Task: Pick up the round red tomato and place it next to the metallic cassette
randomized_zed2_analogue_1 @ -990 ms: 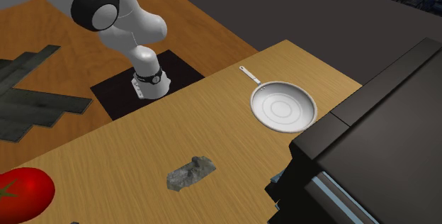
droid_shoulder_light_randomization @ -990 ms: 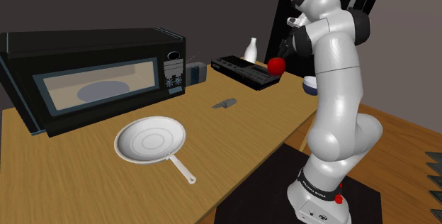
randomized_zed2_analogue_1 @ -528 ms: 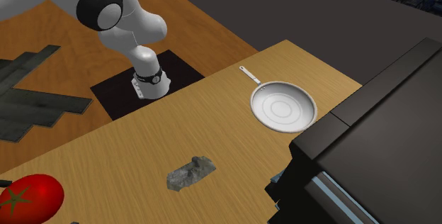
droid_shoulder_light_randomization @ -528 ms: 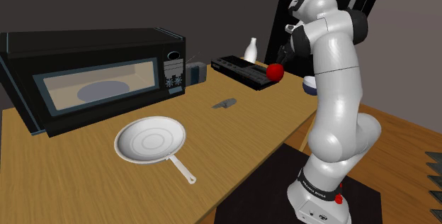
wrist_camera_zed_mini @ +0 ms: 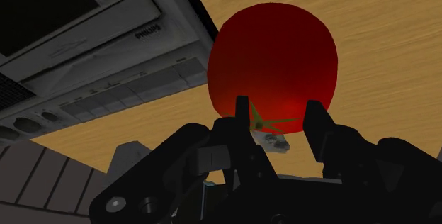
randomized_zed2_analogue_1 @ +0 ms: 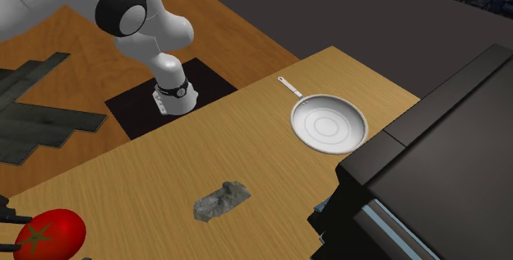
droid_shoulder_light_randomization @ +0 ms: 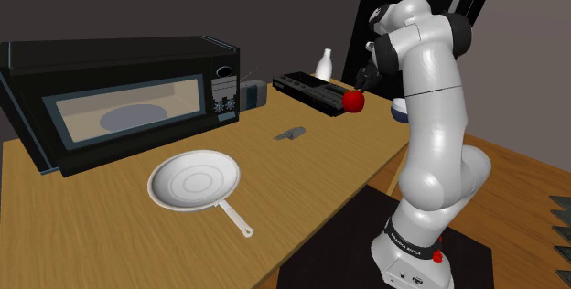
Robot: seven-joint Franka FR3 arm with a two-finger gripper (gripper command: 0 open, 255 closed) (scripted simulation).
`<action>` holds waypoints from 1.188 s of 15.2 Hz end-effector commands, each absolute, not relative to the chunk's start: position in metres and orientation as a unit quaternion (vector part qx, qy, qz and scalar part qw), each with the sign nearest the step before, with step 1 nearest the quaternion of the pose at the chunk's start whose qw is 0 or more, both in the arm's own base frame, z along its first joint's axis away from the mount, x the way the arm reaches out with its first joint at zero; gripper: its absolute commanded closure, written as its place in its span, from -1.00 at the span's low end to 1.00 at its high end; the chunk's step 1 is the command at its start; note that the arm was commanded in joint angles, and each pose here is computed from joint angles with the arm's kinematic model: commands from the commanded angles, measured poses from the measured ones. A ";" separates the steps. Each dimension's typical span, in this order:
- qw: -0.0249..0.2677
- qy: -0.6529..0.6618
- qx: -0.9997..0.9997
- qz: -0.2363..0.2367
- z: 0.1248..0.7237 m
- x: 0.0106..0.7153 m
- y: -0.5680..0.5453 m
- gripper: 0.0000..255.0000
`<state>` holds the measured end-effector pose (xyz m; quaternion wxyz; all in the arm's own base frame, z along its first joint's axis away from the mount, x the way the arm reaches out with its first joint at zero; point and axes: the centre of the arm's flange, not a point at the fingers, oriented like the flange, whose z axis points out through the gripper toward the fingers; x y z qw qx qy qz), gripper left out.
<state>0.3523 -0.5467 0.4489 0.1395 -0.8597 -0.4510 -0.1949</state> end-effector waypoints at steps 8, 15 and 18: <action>0.139 -0.451 -0.860 -0.195 0.401 0.353 -0.546 1.00; 0.139 -0.451 -0.860 -0.195 0.382 0.353 -0.546 1.00; 0.139 -0.451 -0.860 -0.195 0.382 0.353 -0.546 1.00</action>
